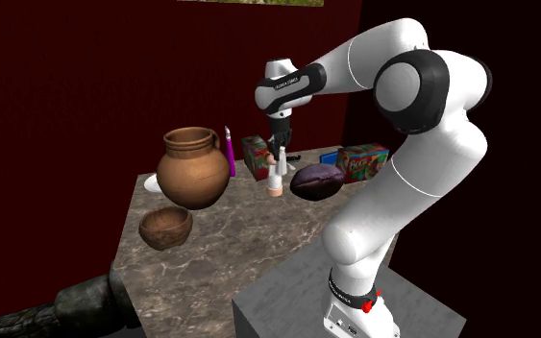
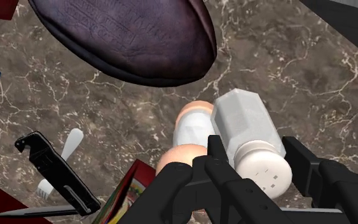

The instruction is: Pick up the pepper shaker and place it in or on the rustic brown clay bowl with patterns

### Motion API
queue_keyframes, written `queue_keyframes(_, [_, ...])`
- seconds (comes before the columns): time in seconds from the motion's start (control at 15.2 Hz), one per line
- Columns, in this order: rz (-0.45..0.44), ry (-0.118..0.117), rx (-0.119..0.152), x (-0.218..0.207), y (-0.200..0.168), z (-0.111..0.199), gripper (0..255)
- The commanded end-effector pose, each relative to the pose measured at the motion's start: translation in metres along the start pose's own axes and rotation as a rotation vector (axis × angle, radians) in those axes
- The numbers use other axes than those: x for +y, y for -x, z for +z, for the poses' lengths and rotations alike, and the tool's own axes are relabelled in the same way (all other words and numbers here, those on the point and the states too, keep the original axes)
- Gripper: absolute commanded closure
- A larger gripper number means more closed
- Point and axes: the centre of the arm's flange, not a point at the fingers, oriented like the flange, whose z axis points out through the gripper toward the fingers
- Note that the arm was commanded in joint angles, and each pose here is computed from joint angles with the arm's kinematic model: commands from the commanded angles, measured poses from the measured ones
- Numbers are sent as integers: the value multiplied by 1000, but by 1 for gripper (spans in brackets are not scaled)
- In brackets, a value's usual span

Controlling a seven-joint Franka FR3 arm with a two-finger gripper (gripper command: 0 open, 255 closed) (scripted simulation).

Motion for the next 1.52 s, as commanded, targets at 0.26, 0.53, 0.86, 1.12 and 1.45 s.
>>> queue_keyframes(0.26, [0,0,0,3,0,-29,255])
queue_keyframes(0.53, [0,0,0,-44,-23,-36,255])
queue_keyframes(0.86, [0,0,0,-103,-51,-45,255])
queue_keyframes(1.12, [0,0,0,-150,-74,-52,255])
queue_keyframes(1.45, [0,0,0,-209,-102,-61,255])
